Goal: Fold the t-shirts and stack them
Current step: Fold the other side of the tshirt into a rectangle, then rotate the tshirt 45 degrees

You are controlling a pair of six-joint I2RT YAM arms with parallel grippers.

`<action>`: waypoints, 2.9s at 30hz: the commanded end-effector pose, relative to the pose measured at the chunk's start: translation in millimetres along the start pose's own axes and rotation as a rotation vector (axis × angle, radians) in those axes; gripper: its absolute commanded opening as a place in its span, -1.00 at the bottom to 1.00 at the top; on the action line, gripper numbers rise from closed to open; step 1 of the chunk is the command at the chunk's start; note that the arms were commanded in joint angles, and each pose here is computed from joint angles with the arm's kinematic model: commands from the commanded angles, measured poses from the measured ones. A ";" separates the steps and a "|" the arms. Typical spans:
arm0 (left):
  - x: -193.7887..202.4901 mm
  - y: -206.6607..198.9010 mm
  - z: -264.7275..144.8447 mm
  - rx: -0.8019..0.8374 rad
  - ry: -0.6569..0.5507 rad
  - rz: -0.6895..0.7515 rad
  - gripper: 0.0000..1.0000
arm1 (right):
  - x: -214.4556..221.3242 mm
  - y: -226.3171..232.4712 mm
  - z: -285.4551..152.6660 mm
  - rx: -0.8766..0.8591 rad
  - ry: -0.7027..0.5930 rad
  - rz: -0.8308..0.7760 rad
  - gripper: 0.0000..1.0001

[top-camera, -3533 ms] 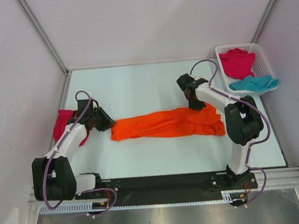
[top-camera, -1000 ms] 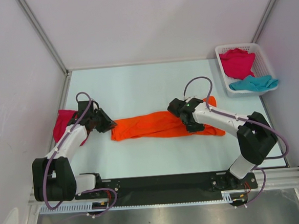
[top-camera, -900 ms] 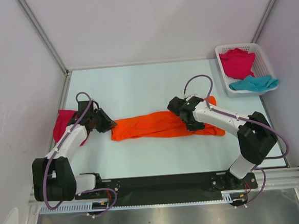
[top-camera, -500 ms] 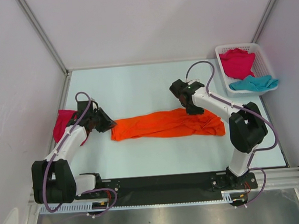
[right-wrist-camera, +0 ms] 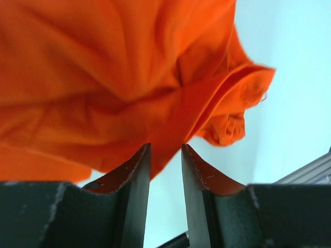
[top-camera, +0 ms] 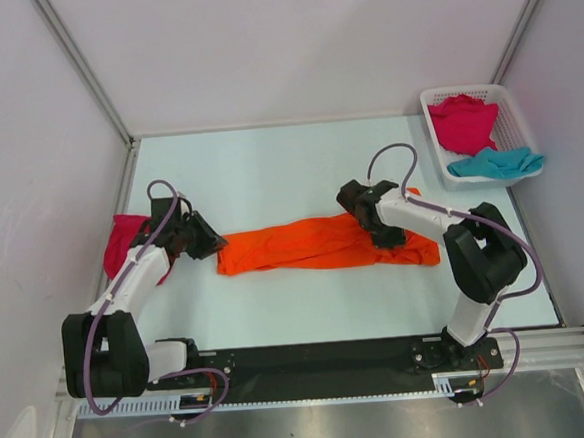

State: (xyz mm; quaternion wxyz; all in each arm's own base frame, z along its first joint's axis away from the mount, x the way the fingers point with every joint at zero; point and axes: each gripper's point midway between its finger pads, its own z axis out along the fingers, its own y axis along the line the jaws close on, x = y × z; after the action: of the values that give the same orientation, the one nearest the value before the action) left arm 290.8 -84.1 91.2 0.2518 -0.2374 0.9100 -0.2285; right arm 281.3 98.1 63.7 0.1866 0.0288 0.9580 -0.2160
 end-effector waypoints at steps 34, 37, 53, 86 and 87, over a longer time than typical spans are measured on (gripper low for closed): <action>-0.2 0.8 -11.3 0.051 -0.019 0.024 -0.44 | -98.0 -12.6 11.8 -0.062 -0.063 0.230 0.04; 0.4 1.3 -10.4 0.049 -0.015 0.024 -0.45 | -106.0 -10.9 24.4 -0.055 -0.052 0.234 0.05; -16.7 12.1 -7.1 0.016 -0.027 0.001 -0.45 | -154.9 15.5 91.9 -0.026 -0.027 0.214 -1.00; -13.2 13.4 2.6 0.030 -0.008 -0.023 -0.45 | -161.1 -45.7 9.7 -0.060 -0.138 0.305 -0.14; -12.7 13.7 3.1 0.031 -0.006 -0.022 -0.45 | -156.1 -42.7 9.4 -0.070 -0.140 0.310 -0.14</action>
State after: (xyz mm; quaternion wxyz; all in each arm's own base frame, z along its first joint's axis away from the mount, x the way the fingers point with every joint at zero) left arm 291.2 -65.8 82.7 0.2437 -0.2517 0.9080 -0.2298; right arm 456.9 52.7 140.9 0.3014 0.1570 0.9280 -0.1529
